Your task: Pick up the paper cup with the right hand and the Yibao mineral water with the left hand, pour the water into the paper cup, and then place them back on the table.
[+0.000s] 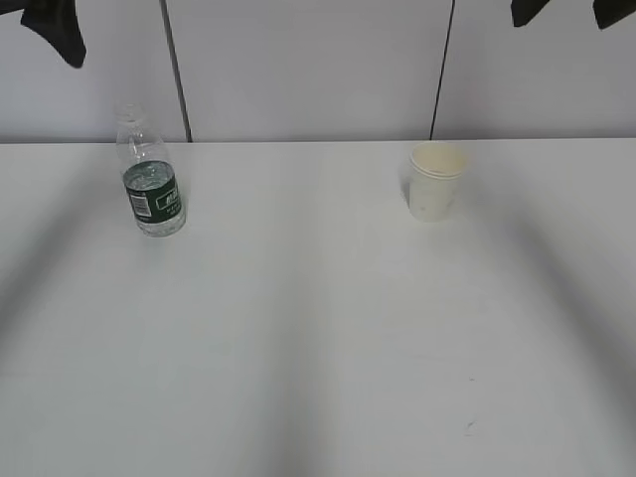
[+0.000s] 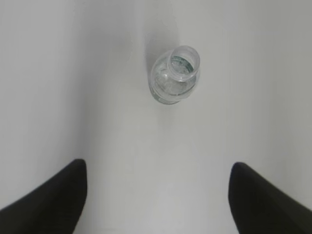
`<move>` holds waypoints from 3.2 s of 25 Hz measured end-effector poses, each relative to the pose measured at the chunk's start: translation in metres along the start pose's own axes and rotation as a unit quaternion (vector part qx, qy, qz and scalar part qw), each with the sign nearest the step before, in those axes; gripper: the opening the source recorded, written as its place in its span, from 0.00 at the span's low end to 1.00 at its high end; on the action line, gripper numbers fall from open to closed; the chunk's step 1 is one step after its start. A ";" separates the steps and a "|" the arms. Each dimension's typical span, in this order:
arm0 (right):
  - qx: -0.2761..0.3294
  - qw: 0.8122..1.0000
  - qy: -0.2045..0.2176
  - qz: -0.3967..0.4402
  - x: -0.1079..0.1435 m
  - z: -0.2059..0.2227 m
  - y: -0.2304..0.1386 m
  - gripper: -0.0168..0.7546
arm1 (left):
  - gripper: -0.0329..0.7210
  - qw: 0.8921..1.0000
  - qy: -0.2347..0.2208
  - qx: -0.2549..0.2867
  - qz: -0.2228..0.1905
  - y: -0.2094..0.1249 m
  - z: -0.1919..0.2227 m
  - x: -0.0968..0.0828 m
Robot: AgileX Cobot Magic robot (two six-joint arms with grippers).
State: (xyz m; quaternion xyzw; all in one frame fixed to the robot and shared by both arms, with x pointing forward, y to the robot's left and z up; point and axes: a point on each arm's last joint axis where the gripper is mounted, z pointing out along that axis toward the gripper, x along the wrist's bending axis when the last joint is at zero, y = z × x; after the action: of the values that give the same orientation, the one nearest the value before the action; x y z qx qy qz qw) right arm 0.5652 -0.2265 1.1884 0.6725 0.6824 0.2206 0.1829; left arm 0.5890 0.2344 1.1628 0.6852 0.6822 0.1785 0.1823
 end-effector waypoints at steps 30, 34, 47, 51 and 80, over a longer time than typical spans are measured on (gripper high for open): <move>-0.106 0.993 0.041 0.009 -0.060 -0.115 -0.271 0.78 | 0.76 0.994 -0.015 -0.109 0.004 -0.218 -0.133 0.055; -0.129 0.991 0.046 0.009 -0.066 -0.112 -0.299 0.78 | 0.76 0.991 -0.021 -0.136 0.000 -0.252 -0.138 0.061; -0.205 0.977 0.053 -0.023 -0.077 -0.102 -0.358 0.78 | 0.76 0.975 -0.037 -0.221 -0.009 -0.336 -0.135 0.076; -0.220 0.973 0.050 -0.045 -0.079 -0.101 -0.366 0.78 | 0.76 0.968 -0.039 -0.247 -0.011 -0.357 -0.130 0.080; -0.210 0.975 0.045 -0.065 -0.075 -0.065 -0.362 0.78 | 0.76 0.960 -0.055 -0.275 0.021 -0.369 -0.082 0.074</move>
State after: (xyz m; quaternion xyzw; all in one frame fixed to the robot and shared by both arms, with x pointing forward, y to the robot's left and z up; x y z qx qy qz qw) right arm 0.2291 -0.3042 1.0408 0.5626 0.6709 0.3766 0.3026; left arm 0.2283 0.3100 1.0515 0.6312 0.5817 0.3251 0.3969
